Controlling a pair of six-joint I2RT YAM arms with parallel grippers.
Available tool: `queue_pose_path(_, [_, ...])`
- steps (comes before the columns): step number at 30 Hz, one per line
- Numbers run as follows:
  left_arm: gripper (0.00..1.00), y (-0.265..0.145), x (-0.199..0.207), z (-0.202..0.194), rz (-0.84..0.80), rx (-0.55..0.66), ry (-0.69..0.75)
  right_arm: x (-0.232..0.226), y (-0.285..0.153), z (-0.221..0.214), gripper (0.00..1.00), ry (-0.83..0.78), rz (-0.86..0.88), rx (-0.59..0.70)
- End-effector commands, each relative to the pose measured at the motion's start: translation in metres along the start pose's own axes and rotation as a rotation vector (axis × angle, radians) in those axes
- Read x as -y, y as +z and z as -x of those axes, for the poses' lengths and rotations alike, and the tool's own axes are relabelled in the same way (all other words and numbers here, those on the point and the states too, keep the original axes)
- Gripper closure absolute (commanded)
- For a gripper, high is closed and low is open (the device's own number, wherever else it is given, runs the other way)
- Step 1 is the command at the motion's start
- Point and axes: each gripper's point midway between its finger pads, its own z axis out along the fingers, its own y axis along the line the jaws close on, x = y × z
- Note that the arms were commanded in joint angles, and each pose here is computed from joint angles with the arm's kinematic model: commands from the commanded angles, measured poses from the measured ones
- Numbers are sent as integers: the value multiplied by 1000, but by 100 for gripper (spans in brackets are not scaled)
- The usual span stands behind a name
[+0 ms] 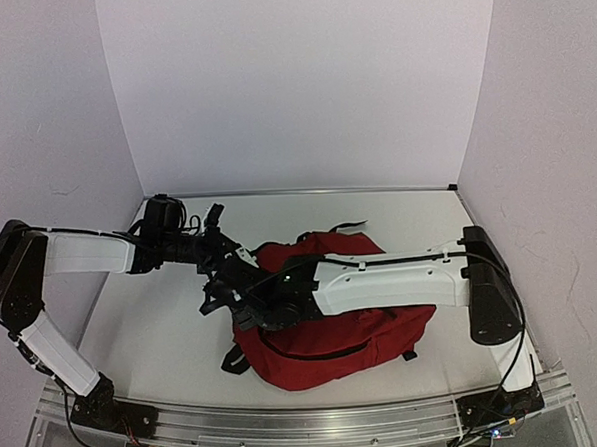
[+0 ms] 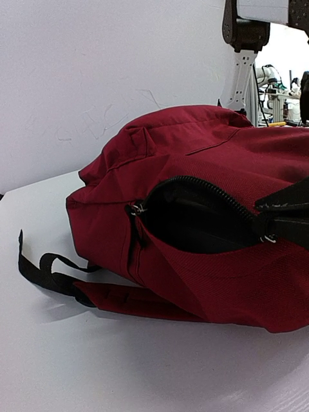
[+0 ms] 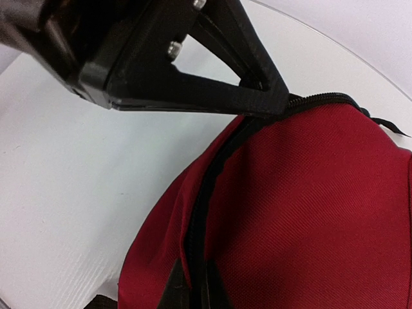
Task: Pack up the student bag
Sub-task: Zip the student bag at the center of the board.
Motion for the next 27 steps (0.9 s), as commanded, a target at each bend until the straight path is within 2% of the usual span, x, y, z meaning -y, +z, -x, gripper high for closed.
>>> queue_pose_path(1, [100,-6,34,35,-46,76,111,-11,-69,21,100,8,291,49])
queue_pose_path(5, [100,0,37,42,-77,73,126,-5,-111,17,100,15,456,77])
queue_pose_path(12, [100,17,43,51,-147,36,138,-16,-130,-19,100,4,637,-25])
queue_pose_path(20, [100,24,43,63,-162,51,170,-34,-169,-13,100,33,830,-40])
queue_pose_path(27, [100,10,36,84,-139,118,177,-35,-194,-11,100,37,916,-47])
